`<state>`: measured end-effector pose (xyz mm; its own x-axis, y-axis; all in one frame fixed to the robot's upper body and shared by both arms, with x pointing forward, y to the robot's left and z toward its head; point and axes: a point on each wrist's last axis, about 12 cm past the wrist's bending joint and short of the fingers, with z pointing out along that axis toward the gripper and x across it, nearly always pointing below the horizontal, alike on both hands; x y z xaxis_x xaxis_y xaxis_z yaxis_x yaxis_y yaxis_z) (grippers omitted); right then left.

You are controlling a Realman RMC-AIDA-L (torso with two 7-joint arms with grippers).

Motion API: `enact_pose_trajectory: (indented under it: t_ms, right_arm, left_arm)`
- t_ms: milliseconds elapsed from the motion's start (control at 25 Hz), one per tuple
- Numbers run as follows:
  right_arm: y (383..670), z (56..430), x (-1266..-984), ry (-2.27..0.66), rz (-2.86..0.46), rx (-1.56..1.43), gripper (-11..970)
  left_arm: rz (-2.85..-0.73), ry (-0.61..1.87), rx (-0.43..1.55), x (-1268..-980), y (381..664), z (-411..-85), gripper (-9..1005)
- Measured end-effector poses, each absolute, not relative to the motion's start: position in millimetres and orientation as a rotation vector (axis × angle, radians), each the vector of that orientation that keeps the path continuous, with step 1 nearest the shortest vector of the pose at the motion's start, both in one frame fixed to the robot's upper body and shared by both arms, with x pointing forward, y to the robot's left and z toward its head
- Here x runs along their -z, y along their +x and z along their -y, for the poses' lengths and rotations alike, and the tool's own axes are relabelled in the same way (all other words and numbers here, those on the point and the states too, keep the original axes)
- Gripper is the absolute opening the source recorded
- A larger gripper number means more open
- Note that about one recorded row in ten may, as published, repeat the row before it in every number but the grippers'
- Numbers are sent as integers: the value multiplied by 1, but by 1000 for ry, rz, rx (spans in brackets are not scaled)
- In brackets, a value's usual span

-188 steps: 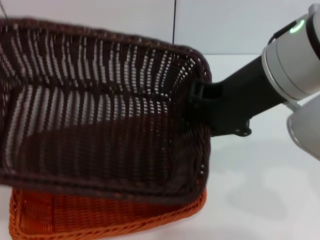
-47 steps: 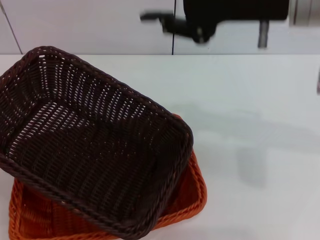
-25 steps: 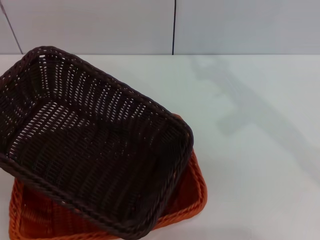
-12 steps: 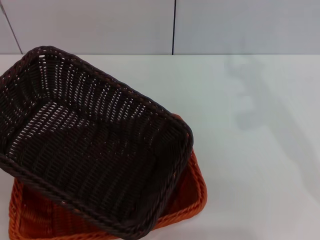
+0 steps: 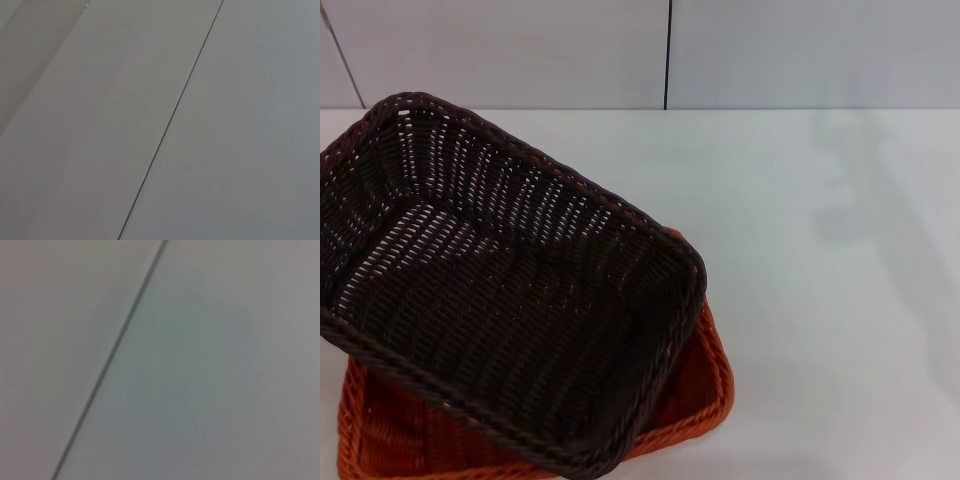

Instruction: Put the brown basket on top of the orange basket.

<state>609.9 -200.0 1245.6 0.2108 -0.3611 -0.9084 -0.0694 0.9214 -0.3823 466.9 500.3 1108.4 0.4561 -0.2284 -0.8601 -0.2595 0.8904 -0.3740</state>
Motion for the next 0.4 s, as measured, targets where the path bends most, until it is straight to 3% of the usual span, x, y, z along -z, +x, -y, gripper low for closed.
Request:
enact_pose_trajectory:
  t_ms: [400]
  right_arm:
    - [599,199,-1239,-155,-1313,362,351]
  left_arm:
    - [-1107,-487,-22,-1111,468,-501,716]
